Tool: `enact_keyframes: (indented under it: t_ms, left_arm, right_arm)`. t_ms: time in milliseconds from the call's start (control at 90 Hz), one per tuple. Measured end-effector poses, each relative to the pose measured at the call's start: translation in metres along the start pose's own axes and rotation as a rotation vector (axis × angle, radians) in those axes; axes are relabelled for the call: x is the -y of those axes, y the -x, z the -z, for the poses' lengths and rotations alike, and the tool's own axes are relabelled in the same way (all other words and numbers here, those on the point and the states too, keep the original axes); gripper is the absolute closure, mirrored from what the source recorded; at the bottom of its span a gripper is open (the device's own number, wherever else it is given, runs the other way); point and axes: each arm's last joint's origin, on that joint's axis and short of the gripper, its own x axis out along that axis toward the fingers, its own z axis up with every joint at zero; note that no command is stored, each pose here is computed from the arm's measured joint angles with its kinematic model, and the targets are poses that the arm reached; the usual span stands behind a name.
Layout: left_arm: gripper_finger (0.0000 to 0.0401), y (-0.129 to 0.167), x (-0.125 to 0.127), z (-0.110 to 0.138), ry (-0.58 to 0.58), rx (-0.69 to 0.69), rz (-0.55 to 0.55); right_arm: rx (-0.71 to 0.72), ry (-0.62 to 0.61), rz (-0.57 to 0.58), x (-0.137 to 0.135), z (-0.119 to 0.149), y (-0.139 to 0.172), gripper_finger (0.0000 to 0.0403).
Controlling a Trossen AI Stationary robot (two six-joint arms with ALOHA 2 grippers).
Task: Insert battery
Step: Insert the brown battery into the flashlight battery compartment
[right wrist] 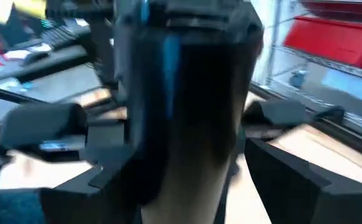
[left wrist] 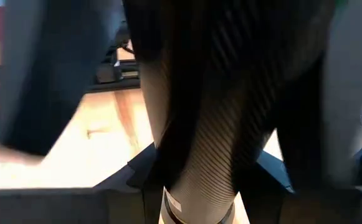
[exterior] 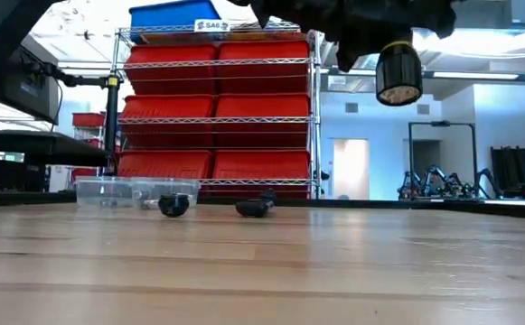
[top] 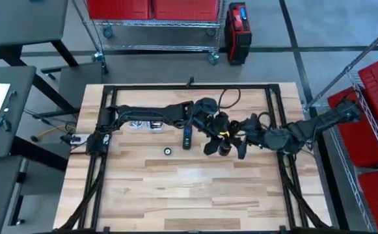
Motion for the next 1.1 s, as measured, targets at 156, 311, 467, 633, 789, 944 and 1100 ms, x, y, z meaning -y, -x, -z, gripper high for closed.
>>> enact_keyframes:
  t_ms: [156, 311, 467, 633, 789, 944, 1100]
  left_arm:
    - [0.0263, 0.001, -0.003, 0.001, -0.004, -0.005, -0.032]
    - [0.0263, 0.002, -0.007, 0.002, 0.018, -0.017, -0.071]
    - [0.0207, 0.015, -0.02, 0.008, 0.139, -0.159, -0.108]
    - [0.0135, 0.042, -0.031, 0.018, 0.324, -0.399, -0.148]
    - [0.0129, 0.074, -0.037, 0.022, 0.382, -0.552, -0.189]
    - [0.0139, 0.091, -0.033, 0.022, 0.383, -0.643, -0.258]
    - [0.0143, 0.098, -0.03, 0.018, 0.389, -0.651, -0.302]
  right_arm:
    - [-0.013, -0.002, -0.016, 0.003, -0.001, -0.001, 0.0267]
    - [-0.042, 0.047, -0.026, 0.003, 0.001, 0.0, 0.0264]
    - [-0.097, 0.11, 0.041, 0.008, 0.008, -0.004, 0.0264]
    - [-0.206, 0.181, 0.126, 0.013, 0.03, -0.014, 0.0264]
    - [-0.184, 0.155, 0.144, 0.02, 0.061, -0.023, 0.0264]
    - [-0.153, 0.173, 0.243, 0.032, 0.091, -0.028, 0.0264]
    - [-0.166, 0.176, 0.27, 0.04, 0.099, -0.032, 0.0264]
